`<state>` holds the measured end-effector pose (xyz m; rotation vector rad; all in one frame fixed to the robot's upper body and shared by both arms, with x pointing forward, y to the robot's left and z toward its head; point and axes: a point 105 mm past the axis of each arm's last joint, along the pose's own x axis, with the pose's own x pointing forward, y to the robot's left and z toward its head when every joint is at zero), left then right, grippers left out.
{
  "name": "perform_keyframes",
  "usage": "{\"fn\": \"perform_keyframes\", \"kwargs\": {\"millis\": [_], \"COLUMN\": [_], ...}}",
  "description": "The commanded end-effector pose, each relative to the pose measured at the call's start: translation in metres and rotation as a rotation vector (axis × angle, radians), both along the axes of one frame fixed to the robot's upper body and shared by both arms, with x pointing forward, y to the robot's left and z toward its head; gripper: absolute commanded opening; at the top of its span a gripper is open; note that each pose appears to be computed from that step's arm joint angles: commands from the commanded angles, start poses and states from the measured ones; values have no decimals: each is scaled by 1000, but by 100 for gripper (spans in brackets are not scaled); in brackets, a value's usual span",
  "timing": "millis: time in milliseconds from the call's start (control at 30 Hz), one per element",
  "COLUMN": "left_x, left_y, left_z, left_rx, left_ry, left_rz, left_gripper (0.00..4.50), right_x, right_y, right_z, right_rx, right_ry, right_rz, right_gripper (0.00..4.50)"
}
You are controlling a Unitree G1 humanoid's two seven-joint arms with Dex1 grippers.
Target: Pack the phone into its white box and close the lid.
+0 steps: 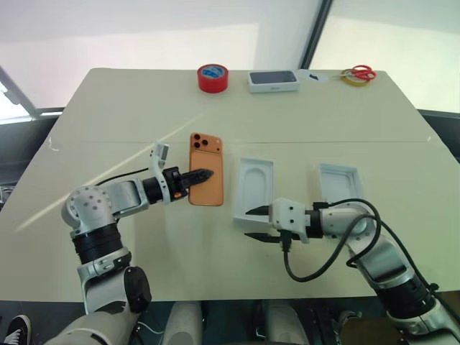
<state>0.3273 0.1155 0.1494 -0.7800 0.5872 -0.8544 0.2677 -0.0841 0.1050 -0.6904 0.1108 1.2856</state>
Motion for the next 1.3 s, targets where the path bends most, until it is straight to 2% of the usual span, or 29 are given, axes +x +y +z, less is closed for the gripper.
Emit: {"fn": "perform_keyframes", "kwargs": {"millis": [33,300,333,367,467,633,700,800,1067,1167,1233,1300], "left_x": [-1,-1,-1,-1,1,16,20,22,12,9,8,6], "left_y": [-3,-1,-2,-2,-1,6,4,-4,-22,-23,-23,-23], "left_z": [14,13,12,12,10,20,23,29,14,11,8,6], "left_rx": [-6,0,1,2,15,-30,-5,-62,-110,-120,-110,-102], "left_ry": [-75,-86,-86,-85,-83,-112,-123,-110,-1,31,39,44], "left_rz": [-20,-11,-13,-14,-1,101,102,64,-53,-71,-71,-76], "left_gripper": [0,0,0,0,0,0,0,0,0,0,0,0], "right_x": [2,8,9,9,9,7,6,5,6,1,0,-3], "right_y": [0,-7,-7,-7,-7,6,17,30,38,37,36,28], "right_z": [0,-4,-4,-3,-3,8,16,17,7,12,16,32], "right_rx": [-14,-3,0,1,0,53,100,103,68,108,117,163], "right_ry": [-37,-12,-12,-15,-17,-22,-21,-29,-28,31,24,14], "right_rz": [8,-33,-35,-35,-33,-22,-10,20,57,65,59,52], "right_gripper": [238,238,183,155,3,3,3,3,3,110,212,319]}}
